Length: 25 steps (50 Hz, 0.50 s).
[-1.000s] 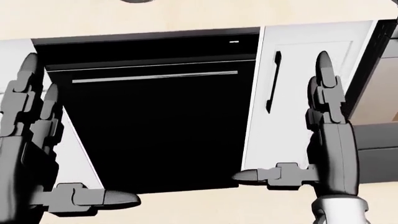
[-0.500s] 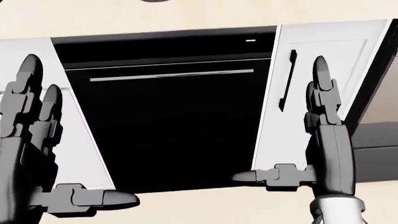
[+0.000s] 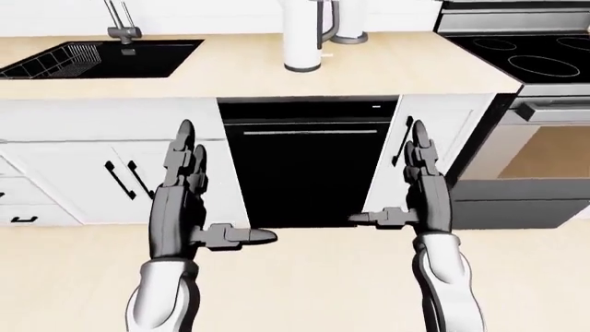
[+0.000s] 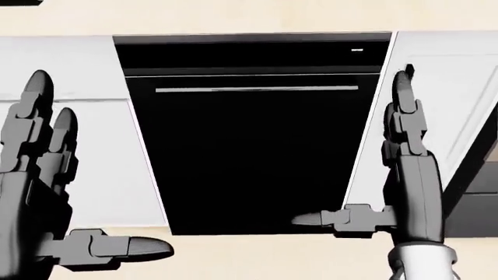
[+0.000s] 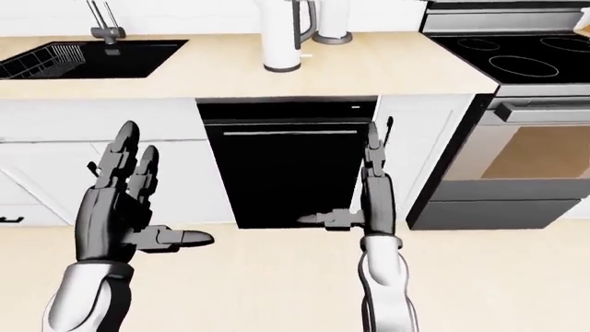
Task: Press down the lever to turn on the electric kettle.
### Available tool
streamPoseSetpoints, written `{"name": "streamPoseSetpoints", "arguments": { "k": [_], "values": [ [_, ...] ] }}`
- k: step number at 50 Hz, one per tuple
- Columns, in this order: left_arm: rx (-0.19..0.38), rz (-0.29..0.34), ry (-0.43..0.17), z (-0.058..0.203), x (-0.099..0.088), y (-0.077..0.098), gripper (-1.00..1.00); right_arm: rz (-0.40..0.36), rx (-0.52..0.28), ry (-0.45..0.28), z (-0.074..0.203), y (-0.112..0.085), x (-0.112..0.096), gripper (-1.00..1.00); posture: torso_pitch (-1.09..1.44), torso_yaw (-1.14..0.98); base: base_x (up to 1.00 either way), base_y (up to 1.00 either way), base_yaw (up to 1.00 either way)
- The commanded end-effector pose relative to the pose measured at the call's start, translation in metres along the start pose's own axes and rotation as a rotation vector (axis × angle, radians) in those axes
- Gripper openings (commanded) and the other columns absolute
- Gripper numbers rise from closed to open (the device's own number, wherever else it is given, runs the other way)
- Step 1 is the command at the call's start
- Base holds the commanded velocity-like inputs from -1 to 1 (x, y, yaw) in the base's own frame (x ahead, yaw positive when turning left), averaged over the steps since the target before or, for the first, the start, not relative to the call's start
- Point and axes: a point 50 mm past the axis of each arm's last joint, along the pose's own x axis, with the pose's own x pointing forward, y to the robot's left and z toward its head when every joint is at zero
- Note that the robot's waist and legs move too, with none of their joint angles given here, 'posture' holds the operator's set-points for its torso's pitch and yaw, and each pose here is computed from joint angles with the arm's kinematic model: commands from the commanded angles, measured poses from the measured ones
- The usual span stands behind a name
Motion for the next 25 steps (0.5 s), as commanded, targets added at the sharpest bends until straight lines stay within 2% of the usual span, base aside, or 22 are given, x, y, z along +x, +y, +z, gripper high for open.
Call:
{"name": "streamPoseSetpoints", "arguments": {
  "k": [1,9,25],
  "values": [
    [0.007,0.005,-0.076,0.0127,-0.0005,0.0007,1.00,-0.001,0.010,-0.094,0.0177,0.0012,0.0019,1.00,0.00,0.00,0.00,0.00,0.30],
    [0.005,0.004,-0.077,0.0133,-0.0011,0.0005,1.00,0.000,0.012,-0.095,0.0177,0.0018,0.0012,1.00,0.00,0.00,0.00,0.00,0.29],
    [0.005,-0.004,-0.078,0.0136,-0.0010,-0.0007,1.00,-0.010,0.014,-0.107,0.0188,0.0007,0.0013,1.00,0.00,0.00,0.00,0.00,0.01]
  ]
}}
